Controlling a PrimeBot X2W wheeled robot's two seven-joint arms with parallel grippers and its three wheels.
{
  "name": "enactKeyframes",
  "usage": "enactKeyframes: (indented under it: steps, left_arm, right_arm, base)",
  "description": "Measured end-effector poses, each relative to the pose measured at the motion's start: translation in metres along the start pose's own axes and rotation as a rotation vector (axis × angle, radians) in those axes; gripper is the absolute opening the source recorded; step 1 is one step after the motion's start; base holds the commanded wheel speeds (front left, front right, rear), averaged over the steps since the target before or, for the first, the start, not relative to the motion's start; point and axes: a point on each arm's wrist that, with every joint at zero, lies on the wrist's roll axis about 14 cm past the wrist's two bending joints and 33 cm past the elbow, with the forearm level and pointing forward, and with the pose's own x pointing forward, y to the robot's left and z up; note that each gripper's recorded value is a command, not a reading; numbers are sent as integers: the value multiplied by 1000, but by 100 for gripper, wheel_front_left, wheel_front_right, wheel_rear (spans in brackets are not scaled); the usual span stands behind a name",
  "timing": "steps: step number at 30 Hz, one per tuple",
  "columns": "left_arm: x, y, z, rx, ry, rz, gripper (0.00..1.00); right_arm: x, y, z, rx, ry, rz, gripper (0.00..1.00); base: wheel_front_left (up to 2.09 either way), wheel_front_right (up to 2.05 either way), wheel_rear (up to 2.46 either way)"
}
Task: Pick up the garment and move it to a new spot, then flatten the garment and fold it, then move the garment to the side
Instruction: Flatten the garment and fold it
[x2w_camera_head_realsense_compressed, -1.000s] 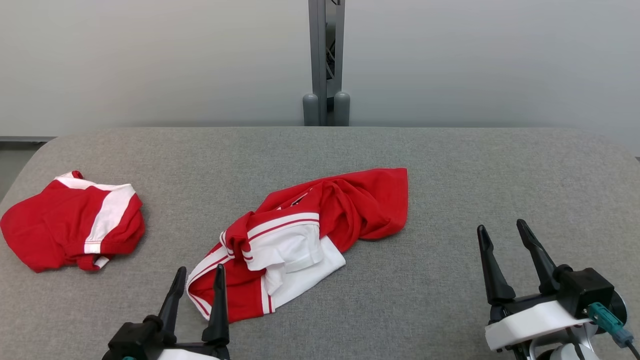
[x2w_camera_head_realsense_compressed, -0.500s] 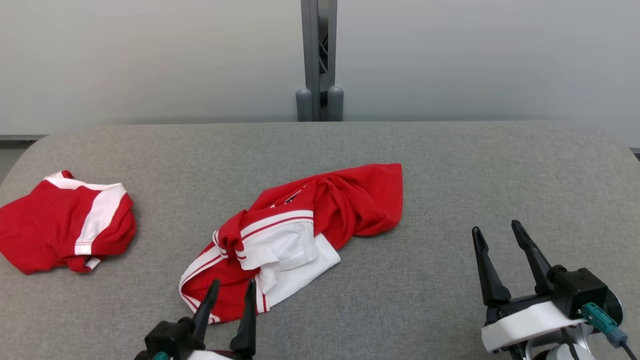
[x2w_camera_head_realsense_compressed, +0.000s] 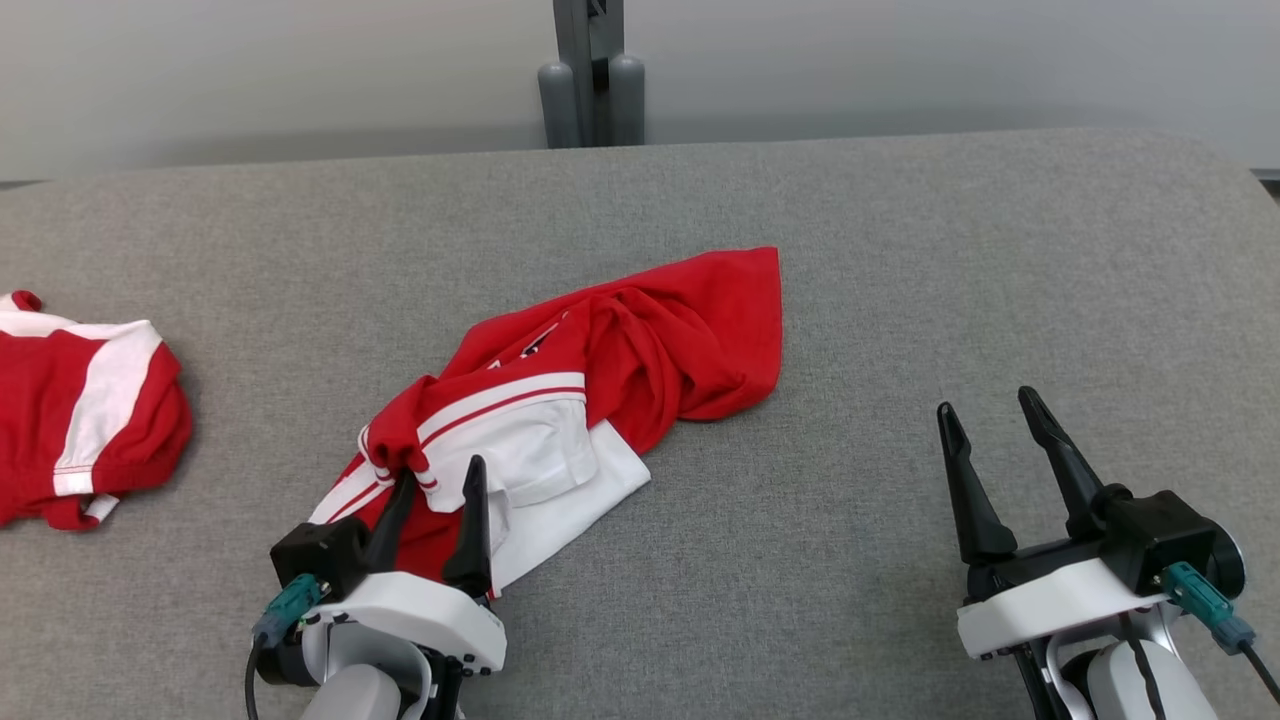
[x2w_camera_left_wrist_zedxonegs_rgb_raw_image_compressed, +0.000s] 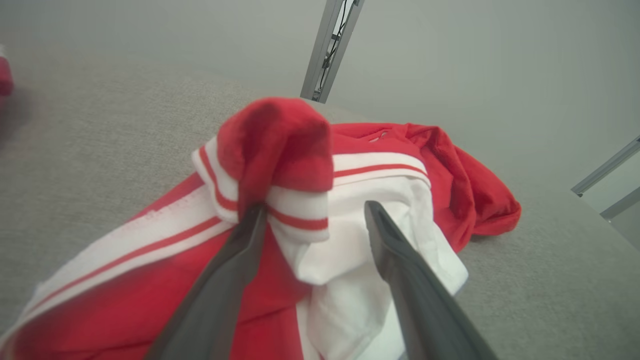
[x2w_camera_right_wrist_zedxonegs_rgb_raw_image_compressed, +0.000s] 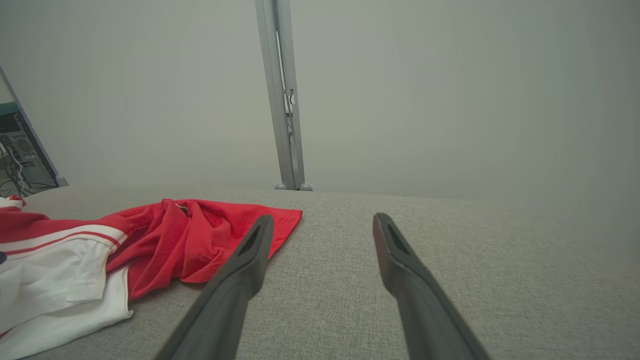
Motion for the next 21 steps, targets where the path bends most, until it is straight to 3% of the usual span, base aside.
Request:
enactKeyframes:
  steps: [5,6,7,12,21]
  left_arm:
    - [12,3,-12,-16,49,3,100]
    - [14,4,-12,-20,51,7,55]
    - [16,4,-11,-25,50,8,0]
    - [26,-3,11,-29,-15,-33,0]
    - [21,-43,130,-7,-375,-196,0]
  right_arm:
    - [3,-5,-7,0,18,-10,100]
    - [4,-5,-7,0,17,-9,100]
    - [6,-5,-7,-1,16,-9,100]
    - [8,-2,-6,0,12,0,100]
    - [3,-6,16,11,-46,-18,100]
  base:
    - [0,0,0]
    - [0,0,0]
    - [0,0,0]
    - [0,0,0]
    - [0,0,0]
